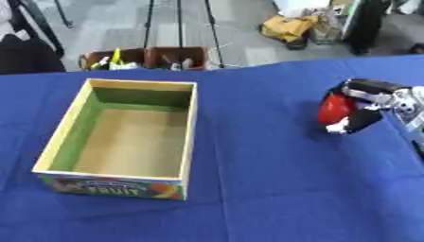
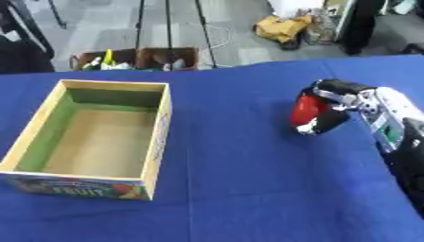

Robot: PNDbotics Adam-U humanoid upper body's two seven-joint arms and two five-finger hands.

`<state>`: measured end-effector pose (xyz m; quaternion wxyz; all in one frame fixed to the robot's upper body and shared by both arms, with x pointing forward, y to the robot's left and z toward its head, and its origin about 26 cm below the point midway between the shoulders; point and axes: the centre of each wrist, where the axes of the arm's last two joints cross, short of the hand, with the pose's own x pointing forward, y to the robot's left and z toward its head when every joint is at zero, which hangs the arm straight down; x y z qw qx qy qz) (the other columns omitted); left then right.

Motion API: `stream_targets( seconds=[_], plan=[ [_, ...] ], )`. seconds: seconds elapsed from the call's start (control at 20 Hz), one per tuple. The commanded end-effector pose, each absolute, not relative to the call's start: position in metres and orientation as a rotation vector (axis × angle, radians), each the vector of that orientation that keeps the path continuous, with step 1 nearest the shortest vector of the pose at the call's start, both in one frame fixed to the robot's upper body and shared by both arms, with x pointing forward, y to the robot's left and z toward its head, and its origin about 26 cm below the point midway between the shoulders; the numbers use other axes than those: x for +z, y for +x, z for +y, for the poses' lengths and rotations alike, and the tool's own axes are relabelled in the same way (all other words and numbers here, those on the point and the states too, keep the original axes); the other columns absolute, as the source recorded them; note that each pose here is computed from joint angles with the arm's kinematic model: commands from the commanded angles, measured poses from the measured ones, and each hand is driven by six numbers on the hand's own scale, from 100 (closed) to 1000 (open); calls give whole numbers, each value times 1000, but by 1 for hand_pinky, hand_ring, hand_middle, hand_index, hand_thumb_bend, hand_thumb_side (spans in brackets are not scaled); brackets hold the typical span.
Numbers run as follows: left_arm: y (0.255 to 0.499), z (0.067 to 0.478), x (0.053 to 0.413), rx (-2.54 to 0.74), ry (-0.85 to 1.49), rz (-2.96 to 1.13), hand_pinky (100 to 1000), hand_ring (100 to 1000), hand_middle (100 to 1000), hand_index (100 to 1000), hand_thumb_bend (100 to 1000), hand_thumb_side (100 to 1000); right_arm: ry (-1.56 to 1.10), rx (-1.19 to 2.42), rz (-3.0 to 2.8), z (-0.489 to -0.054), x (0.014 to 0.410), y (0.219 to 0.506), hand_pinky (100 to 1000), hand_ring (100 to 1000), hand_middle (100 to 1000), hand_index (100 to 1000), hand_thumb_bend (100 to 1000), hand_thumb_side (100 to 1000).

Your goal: Pick up objects on the table and place them in the box.

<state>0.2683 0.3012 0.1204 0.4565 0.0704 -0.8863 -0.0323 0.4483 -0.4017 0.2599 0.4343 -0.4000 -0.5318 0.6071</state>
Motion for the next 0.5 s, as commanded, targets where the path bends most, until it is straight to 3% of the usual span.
stream_targets(
  seconds=[0.05, 0.5],
  plan=[
    [267, 301, 127, -90, 177, -2208, 355, 395, 456, 586, 100, 865, -1054, 1511, -1336, -410, 280, 442, 449, 579, 511, 765, 112, 523],
    [267, 301, 127, -89, 173, -2208, 353, 394, 454, 581, 100, 867, -1028, 1495, -1354, -411, 281, 442, 431, 574, 540, 740, 100, 343]
  ],
)
